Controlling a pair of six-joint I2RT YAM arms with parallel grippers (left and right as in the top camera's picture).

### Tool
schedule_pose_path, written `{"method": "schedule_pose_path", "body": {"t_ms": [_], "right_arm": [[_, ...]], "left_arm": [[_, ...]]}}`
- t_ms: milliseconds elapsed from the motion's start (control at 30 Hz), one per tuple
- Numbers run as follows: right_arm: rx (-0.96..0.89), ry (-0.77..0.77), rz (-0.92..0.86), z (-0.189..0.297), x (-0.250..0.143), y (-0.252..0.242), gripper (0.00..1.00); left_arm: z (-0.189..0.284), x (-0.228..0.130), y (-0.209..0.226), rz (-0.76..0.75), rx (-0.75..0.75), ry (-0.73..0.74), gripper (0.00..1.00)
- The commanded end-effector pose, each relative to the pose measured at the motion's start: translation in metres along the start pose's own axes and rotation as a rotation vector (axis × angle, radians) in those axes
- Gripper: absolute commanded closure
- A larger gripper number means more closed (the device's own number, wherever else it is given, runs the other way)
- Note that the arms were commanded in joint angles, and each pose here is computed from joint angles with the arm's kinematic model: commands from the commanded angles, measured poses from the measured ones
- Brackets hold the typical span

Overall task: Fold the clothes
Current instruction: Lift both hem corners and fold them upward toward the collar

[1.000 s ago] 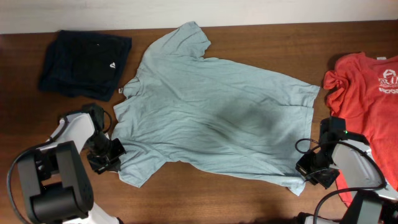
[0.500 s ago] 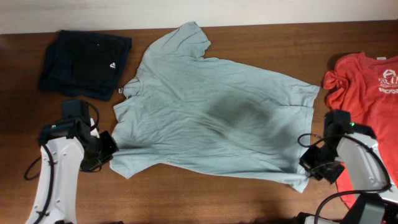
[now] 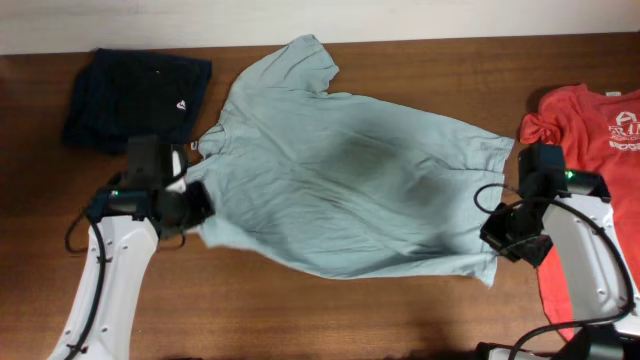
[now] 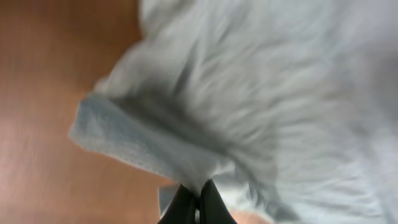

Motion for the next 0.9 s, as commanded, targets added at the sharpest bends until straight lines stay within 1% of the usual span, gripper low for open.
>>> {"method": "schedule_pose_path", "body": {"t_ms": [0,133,267,433,600,767,867], "right_arm": [[0.0,-0.058,0.001,0.012,0.008,0.001,0.96],[-0.007,-0.067,-0.001,0.012,0.01,0.0,0.96],[-0.041,-0.103,-0.036,0.013,0.016,-0.006,0.96],[-0.045,-0.141,-0.058,0.014,0.024,-0.006,0.96],[-0.01,-0.19,-0.075,0.015,0.035,0.002,0.96],[0.003,-0.263,-0.099,0.019,0.05,0.006,0.96],[0.012,-0.294,-0.108,0.02,0.058,0.009,0.96]], "left_arm": [[0.023,0.033,-0.021,-0.04,-0.05,-0.121,1.0],[0.028,0.058,-0.034,-0.077,-0.074,-0.212,1.0],[0.022,0.08,-0.04,-0.082,-0.086,-0.264,0.99],[-0.002,0.099,-0.054,-0.107,-0.095,-0.249,0.99],[-0.026,0.119,-0.084,-0.221,-0.11,-0.228,0.99],[-0.033,0.144,-0.105,-0.271,-0.09,-0.261,1.0],[-0.036,0.151,-0.114,-0.3,-0.076,-0.274,1.0]]}}
Point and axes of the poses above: each gripper's point midway between its finger pads, its own z axis back along the fingers, its own y axis along the line the jaws close on, x = y × z, the point moved 1 cm from there along z, back along the fingers, and after that the axes turned 7 degrees about -z, right-handed, at the moved point
